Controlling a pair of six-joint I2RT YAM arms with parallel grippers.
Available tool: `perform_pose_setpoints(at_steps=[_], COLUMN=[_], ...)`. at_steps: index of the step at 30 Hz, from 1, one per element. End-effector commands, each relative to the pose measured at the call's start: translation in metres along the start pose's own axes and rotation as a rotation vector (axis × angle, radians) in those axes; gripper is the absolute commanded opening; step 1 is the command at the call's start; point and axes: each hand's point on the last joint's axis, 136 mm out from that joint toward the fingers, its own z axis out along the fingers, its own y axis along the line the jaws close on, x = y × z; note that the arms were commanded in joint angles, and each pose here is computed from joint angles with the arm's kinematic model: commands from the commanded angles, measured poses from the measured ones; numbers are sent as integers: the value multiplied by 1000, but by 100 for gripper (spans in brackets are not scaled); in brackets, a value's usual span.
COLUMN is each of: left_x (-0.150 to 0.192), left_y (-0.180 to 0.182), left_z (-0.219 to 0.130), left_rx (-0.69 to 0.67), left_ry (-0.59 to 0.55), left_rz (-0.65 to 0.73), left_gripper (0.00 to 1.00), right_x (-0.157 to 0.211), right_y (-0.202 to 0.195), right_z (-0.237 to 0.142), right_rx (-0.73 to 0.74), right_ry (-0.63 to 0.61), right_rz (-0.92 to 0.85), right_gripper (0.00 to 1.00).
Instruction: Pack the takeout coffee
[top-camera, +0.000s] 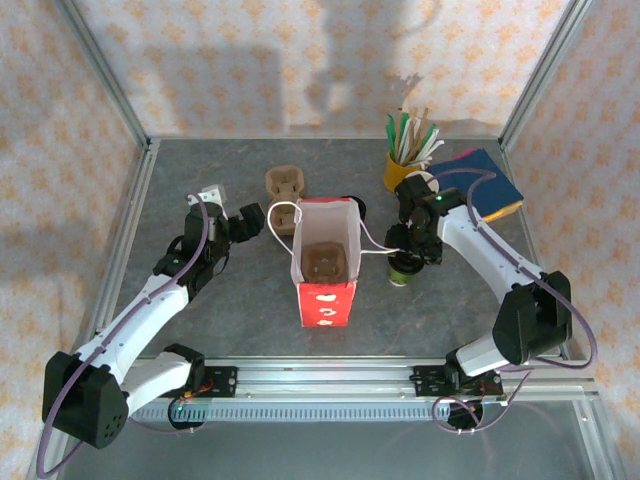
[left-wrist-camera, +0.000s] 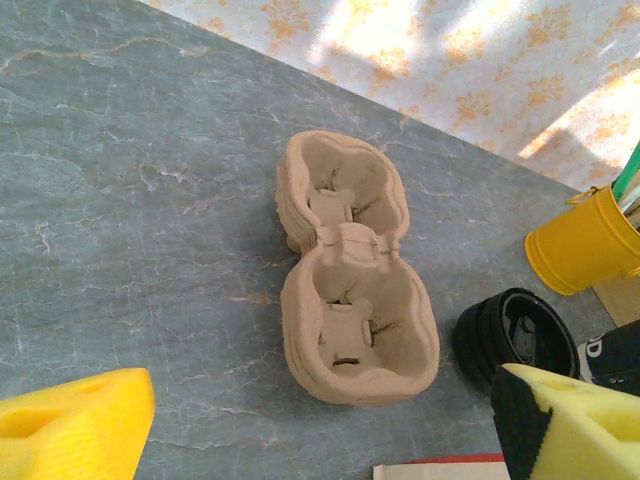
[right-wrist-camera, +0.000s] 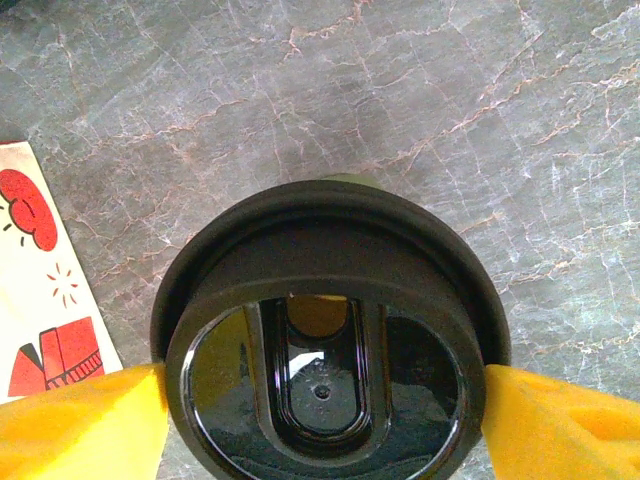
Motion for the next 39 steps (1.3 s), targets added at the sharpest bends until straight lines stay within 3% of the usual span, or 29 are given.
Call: perform_pose_setpoints(at_steps=[1,8,17,39], left_x=[-9,-8,-8,-6], left_y=[-5,-5,-7,-6], left_z=[-2,-1,1,1], left_rx=[9,9,17,15], left_ry=[-1,2,6,13], left_rz=[13,13,16,20], left_gripper=[89,89,89,89], right_x=[-2,1,4,28], right_y=[-2,-7,-8,-4], right_z=[4,9,18,58], right_rx=[35,69,119,47], right_ry=[0,22,37,122], right_rz=[8,14,6,-11], right_gripper=[78,74,77,72])
